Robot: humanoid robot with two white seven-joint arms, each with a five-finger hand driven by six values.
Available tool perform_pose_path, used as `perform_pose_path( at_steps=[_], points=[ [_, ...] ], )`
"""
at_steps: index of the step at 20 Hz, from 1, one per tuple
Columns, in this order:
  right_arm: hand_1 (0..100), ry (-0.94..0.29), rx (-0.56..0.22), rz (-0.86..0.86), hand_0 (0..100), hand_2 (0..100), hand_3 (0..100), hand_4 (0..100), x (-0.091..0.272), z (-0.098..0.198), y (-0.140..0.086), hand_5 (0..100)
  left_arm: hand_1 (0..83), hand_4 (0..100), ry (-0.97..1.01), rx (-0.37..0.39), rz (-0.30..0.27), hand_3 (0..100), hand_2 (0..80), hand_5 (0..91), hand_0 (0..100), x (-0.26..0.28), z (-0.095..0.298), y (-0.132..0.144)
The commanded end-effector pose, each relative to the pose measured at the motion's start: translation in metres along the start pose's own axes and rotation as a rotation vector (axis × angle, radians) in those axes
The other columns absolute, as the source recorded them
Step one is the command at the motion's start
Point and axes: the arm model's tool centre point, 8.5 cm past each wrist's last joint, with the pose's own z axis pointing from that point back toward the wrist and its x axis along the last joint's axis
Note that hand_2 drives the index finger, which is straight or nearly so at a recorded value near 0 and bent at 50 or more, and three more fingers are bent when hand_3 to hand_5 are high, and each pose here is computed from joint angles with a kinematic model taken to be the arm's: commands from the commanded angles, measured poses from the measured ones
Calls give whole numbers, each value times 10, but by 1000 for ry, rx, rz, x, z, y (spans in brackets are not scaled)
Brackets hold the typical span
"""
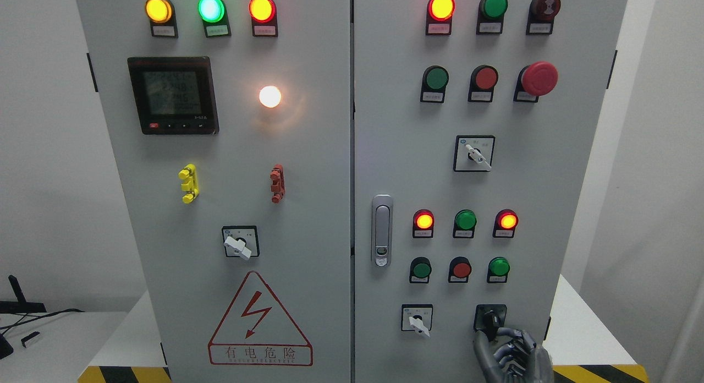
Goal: Trip black knob to open circuit
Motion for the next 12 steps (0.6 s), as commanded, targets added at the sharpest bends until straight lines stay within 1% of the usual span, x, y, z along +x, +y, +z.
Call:
perform_pose_path(
  at_steps=[1, 12],
  points=[
    [656, 1, 5, -5, 284, 585, 846, 890, 1, 0, 2, 987, 389, 0, -3, -5, -30, 0, 0, 0, 120, 0, 0, 0],
    [641, -6, 13, -22, 284, 598, 858, 898, 5, -1, 8, 990, 389, 0, -1, -6, -30, 0, 0, 0, 120, 0, 0, -1]
  ],
)
